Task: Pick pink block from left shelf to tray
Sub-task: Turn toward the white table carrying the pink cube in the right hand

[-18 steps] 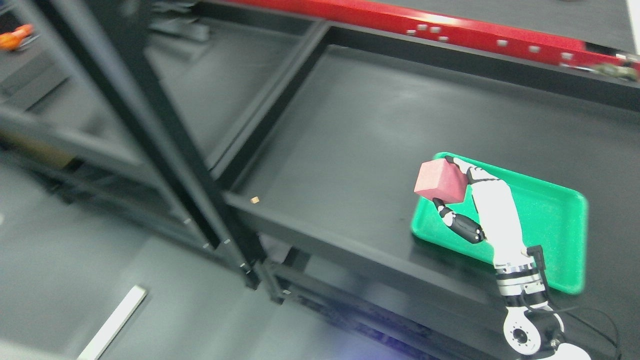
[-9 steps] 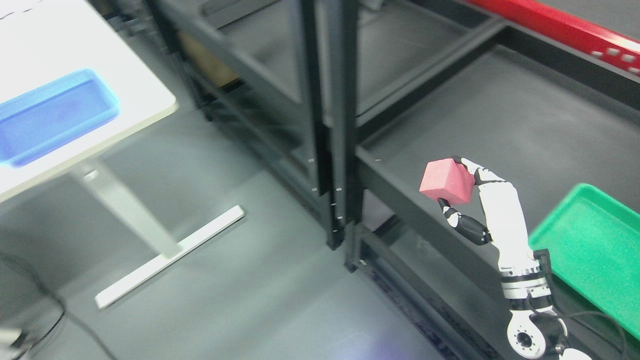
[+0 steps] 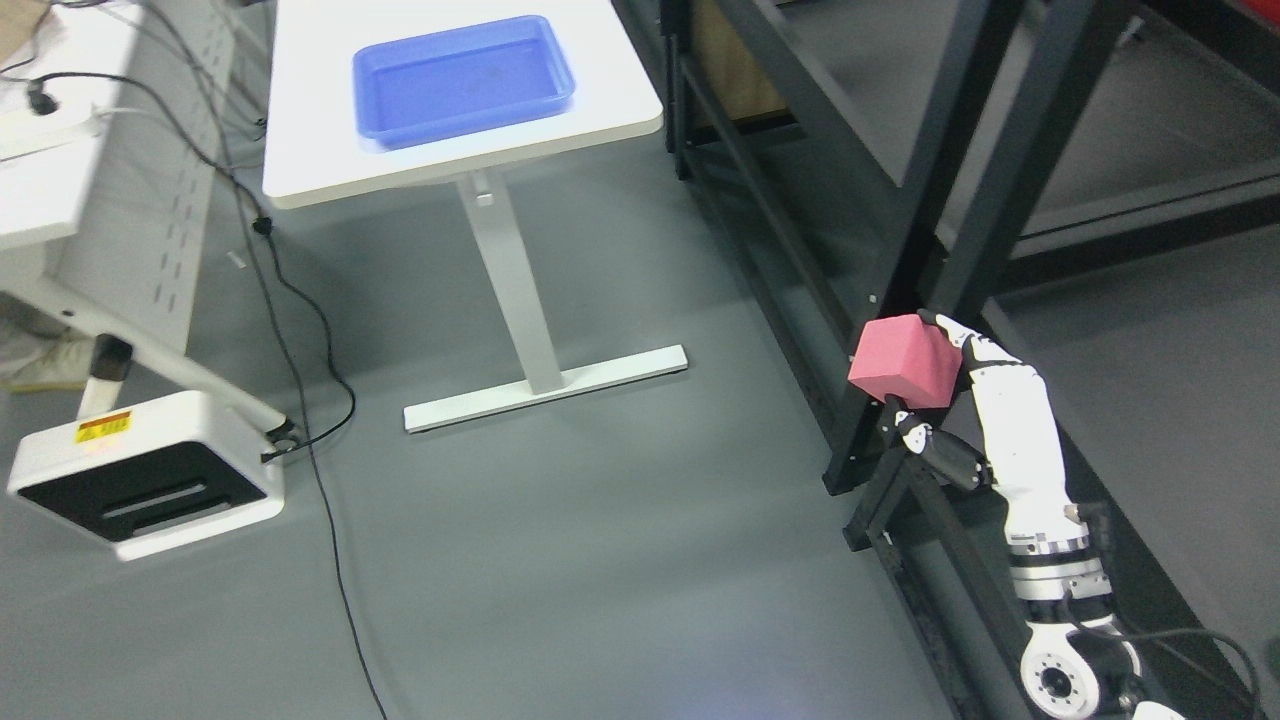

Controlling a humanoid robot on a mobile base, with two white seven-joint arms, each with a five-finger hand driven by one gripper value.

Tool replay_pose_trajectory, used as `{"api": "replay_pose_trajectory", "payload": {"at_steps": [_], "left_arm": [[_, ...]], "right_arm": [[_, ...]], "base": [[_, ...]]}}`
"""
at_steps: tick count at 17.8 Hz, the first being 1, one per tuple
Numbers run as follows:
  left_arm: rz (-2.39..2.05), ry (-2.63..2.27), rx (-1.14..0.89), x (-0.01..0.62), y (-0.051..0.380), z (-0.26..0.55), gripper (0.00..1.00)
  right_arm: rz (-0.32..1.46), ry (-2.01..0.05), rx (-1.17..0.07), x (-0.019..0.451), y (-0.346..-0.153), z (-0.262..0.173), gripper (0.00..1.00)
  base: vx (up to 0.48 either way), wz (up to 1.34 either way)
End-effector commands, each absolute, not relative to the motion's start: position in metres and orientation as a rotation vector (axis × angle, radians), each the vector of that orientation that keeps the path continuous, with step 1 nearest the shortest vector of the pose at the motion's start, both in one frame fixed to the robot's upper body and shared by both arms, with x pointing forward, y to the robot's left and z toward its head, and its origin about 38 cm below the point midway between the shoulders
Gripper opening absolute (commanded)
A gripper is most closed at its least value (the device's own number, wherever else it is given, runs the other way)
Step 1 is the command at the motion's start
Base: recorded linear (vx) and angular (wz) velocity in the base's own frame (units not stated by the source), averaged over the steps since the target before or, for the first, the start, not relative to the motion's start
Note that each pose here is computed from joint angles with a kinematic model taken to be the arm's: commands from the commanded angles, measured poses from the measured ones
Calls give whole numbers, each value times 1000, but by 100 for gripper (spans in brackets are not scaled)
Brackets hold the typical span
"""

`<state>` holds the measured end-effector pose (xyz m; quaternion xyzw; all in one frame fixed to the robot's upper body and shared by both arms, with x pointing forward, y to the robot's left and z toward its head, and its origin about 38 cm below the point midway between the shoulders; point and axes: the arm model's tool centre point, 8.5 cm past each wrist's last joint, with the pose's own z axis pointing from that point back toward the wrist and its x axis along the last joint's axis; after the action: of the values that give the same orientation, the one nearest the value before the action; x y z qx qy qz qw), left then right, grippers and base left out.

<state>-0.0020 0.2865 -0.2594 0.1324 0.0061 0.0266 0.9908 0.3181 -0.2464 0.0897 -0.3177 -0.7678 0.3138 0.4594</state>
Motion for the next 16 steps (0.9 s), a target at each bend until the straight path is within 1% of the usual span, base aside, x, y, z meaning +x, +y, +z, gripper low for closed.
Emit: {"api": "replay_pose_trajectory", "payload": {"at_steps": [1,5,10,16], "left_arm": [[56,-35,281,23,297,-258,100],[56,-35,281,23,297,-258,100],[56,-35,281,23,297,-258,100],[56,-35,281,23,297,-258,100]], "right_arm": [[762,-1897,-790,319,-254,93,2],[756,-1905,-788,320,-254,95,2],[762,-1917,-780,320,-252,96,2],[774,-1922,-758,320,-246,95,3]], "base": [[-74,713],[-1,411],[47,199],[126,167]]}}
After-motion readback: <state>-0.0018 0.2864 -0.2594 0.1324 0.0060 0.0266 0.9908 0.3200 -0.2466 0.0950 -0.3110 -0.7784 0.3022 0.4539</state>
